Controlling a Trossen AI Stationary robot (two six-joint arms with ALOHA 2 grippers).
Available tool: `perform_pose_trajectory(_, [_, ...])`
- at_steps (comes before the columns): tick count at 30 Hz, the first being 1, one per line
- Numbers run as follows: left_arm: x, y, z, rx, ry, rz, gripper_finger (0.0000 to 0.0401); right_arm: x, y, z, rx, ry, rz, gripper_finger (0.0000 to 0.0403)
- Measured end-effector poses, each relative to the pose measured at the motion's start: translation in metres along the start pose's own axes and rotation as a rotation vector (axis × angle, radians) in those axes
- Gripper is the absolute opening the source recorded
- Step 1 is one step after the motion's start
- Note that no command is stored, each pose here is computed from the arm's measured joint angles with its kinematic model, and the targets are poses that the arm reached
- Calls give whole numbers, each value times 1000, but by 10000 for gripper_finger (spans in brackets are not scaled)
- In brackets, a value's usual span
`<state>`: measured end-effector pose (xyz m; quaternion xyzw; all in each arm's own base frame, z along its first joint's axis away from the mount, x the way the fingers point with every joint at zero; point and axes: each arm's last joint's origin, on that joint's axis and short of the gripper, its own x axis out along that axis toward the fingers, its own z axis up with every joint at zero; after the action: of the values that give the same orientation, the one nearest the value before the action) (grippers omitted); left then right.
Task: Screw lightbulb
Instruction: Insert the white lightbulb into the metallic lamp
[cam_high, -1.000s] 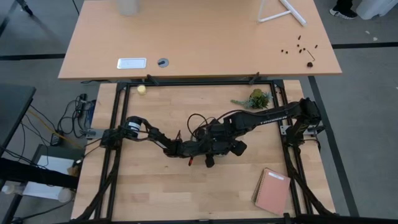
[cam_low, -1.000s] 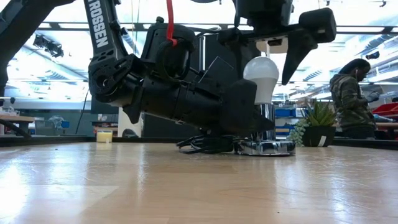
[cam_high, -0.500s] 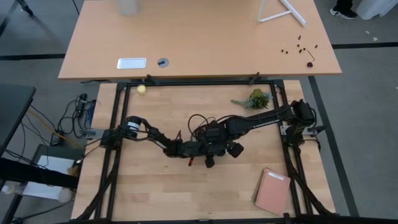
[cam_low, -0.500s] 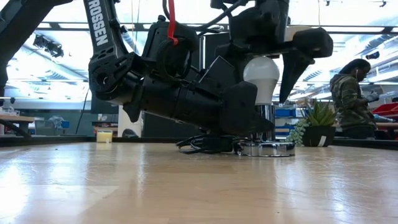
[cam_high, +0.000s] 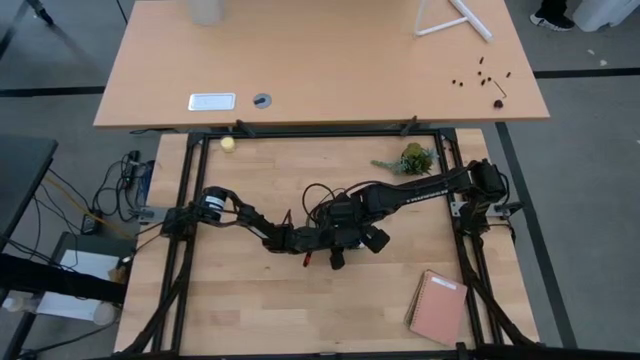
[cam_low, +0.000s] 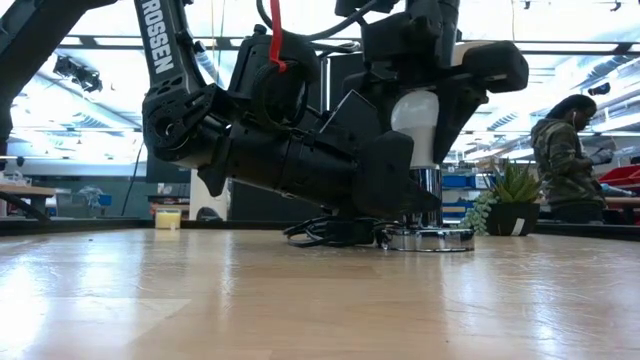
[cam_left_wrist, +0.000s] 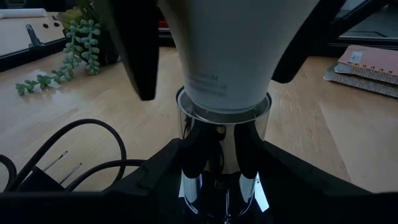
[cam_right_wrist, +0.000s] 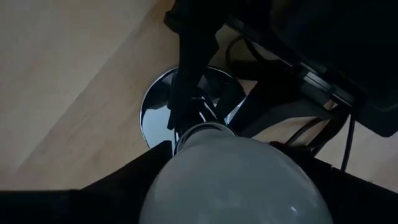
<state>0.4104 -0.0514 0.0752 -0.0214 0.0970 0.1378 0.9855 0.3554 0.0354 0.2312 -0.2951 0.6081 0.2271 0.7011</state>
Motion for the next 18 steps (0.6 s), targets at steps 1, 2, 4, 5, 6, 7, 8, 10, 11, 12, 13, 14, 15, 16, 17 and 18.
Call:
perform_pose_trajectory(1, [0, 0, 0, 0, 0, 0, 198, 0, 0, 0, 8, -2, 2, 265])
perform_pose_trajectory(2, [0, 0, 0, 0, 1, 0, 198, 0, 0, 0, 17, -3, 4, 256])
perform_pose_trajectory(4, [0, 0, 0, 1, 1, 1, 198, 0, 0, 0, 56, -3, 4, 250])
perform_pose_trajectory(5, [0, 0, 0, 0, 1, 1, 198, 0, 0, 0, 82, -3, 4, 250])
perform_pose_trajectory(6, [0, 0, -1, -1, 1, 1, 198, 0, 0, 0, 111, -3, 4, 250])
perform_pose_trajectory(7, [0, 0, -1, -2, 1, 1, 198, 0, 0, 0, 142, -3, 4, 250])
perform_pose_trajectory(8, [0, 0, -1, -2, 1, 1, 198, 0, 0, 0, 182, -3, 4, 251])
perform_pose_trajectory(10, [0, 0, -1, -2, 1, 1, 198, 0, -1, -1, 276, -3, 3, 263])
perform_pose_trajectory(11, [0, 0, -1, -3, 1, 1, 198, 0, -1, -1, 326, -3, 3, 270])
perform_pose_trajectory(12, [0, 0, -1, -5, 1, 2, 198, 0, -1, -1, 377, -3, 4, 275])
perform_pose_trajectory(13, [0, 0, -1, -7, 1, 4, 198, 0, -2, -1, 432, -4, 8, 278])
perform_pose_trajectory(14, [0, 1, -1, -7, 0, 10, 198, 0, -2, -1, 486, -4, 7, 279])
perform_pose_trajectory(15, [0, 1, -1, -6, 0, 17, 198, 0, -2, -2, 538, -5, 7, 278])
perform_pose_trajectory(16, [0, 1, -1, -6, 0, 23, 198, 0, -3, -2, 588, -4, 7, 276])
perform_pose_trajectory(17, [0, 1, -1, -7, -1, 27, 198, 0, -4, -3, 641, -4, 7, 272])
perform_pose_trajectory(18, [0, 1, -1, -7, -1, 30, 198, 0, -4, -3, 693, -6, 5, 267])
